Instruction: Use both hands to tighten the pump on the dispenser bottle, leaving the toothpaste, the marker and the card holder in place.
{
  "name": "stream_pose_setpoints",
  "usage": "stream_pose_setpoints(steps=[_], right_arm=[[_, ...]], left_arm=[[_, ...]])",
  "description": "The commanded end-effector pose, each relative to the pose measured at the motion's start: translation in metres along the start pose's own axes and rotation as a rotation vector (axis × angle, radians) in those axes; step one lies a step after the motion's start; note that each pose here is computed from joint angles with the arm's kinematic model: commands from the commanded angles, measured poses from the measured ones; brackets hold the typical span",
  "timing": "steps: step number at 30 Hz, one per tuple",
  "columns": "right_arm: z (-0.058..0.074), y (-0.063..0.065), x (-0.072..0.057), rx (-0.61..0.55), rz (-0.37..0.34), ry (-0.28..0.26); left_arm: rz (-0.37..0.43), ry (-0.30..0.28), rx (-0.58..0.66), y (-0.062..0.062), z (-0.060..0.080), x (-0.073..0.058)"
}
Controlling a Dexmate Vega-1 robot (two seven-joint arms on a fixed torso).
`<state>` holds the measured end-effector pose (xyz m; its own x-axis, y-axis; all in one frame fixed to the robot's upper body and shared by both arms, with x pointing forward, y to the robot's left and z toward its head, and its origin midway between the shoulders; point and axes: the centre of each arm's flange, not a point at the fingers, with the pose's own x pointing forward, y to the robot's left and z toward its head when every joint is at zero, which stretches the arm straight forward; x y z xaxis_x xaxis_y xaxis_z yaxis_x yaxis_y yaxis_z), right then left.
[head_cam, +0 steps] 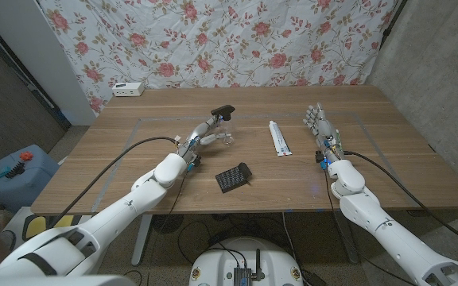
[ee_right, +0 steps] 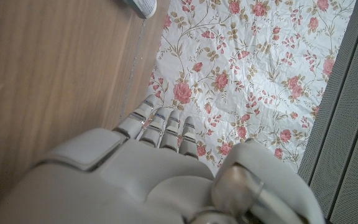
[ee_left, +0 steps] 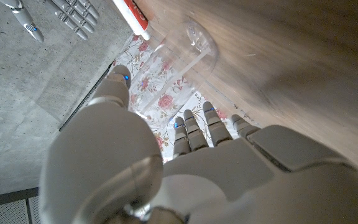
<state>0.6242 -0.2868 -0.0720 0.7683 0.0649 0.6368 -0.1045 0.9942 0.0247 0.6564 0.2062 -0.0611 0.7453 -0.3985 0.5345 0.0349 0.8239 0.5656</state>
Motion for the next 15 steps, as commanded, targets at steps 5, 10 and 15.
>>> stream_pose_setpoints(steps=[5,10,15], right_arm=[[0.0019,-0.0031,-0.003,-0.001,-0.001,-0.008],[0.0033,-0.0045,-0.0037,-0.003,-0.002,-0.014],[0.0034,-0.0039,-0.0039,-0.001,0.0,-0.017]], left_arm=[[-0.008,0.014,-0.004,-0.0052,-0.0019,0.0098],[-0.013,0.018,-0.008,-0.0063,-0.0035,0.0117],[-0.016,0.024,-0.018,-0.0068,-0.0052,0.0135]])
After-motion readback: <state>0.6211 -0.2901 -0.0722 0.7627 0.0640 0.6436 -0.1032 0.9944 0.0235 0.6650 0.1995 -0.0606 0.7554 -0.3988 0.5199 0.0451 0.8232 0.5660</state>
